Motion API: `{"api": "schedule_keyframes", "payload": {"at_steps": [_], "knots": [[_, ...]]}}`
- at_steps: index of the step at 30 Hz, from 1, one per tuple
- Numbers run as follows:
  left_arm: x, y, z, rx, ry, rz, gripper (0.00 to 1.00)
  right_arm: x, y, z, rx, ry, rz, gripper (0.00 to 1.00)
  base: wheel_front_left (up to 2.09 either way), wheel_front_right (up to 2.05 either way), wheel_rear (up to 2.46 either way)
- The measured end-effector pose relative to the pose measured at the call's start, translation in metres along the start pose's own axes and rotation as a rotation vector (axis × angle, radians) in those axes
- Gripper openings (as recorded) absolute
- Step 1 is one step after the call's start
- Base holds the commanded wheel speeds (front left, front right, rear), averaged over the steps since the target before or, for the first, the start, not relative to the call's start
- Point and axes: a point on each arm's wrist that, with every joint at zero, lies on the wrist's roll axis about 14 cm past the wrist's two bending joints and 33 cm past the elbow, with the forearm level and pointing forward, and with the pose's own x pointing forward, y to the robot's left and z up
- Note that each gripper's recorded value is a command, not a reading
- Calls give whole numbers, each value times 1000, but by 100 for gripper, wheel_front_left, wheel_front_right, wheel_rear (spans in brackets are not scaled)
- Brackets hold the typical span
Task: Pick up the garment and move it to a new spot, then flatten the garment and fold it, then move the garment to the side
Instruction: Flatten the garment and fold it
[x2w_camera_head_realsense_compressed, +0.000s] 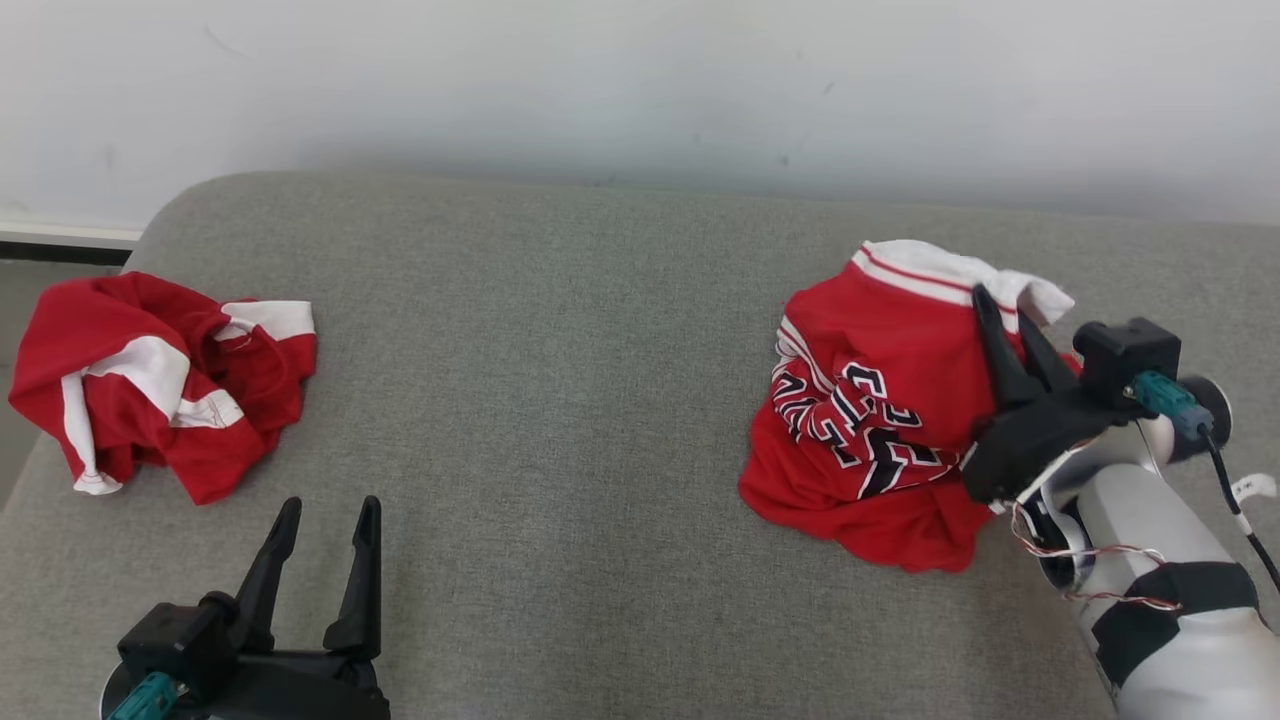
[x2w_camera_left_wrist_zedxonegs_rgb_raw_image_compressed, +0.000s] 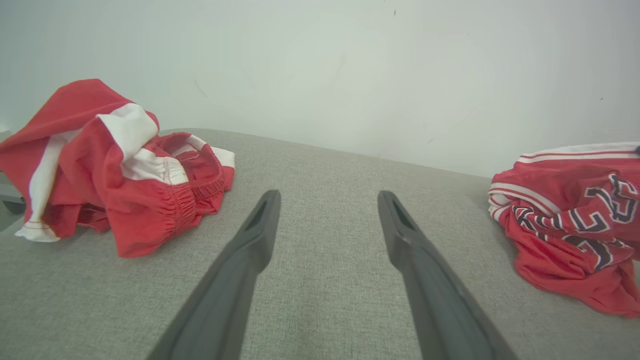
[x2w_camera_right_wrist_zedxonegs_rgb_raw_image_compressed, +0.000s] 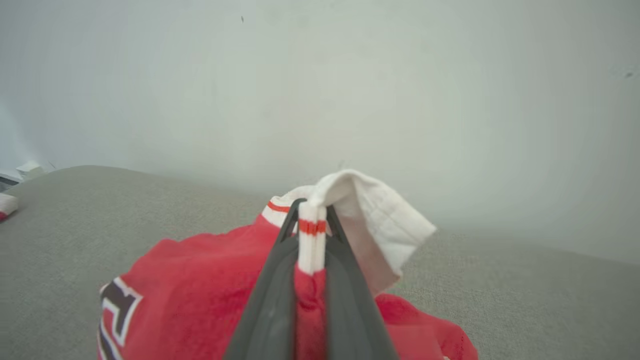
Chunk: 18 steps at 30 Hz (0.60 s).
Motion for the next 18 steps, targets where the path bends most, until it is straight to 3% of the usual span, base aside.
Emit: {"api": "schedule_keyframes", "payload": {"at_steps": [4, 10, 14, 18], "knots": [[-2, 1, 7, 0, -19, 6, 100, 7, 26, 44, 0, -132, 61, 0, 0, 0, 0], [-9, 9, 18, 9, -54, 33, 100, 11, 93, 96, 10, -290, 208, 0, 0, 0, 0], [-16, 15, 25, 20, -71, 52, 100, 8, 152, 93, -8, -283, 349, 0, 0, 0, 0], [-22, 21, 26, 22, -76, 76, 100, -5, 199, 58, -22, -195, 474, 0, 0, 0, 0]]}}
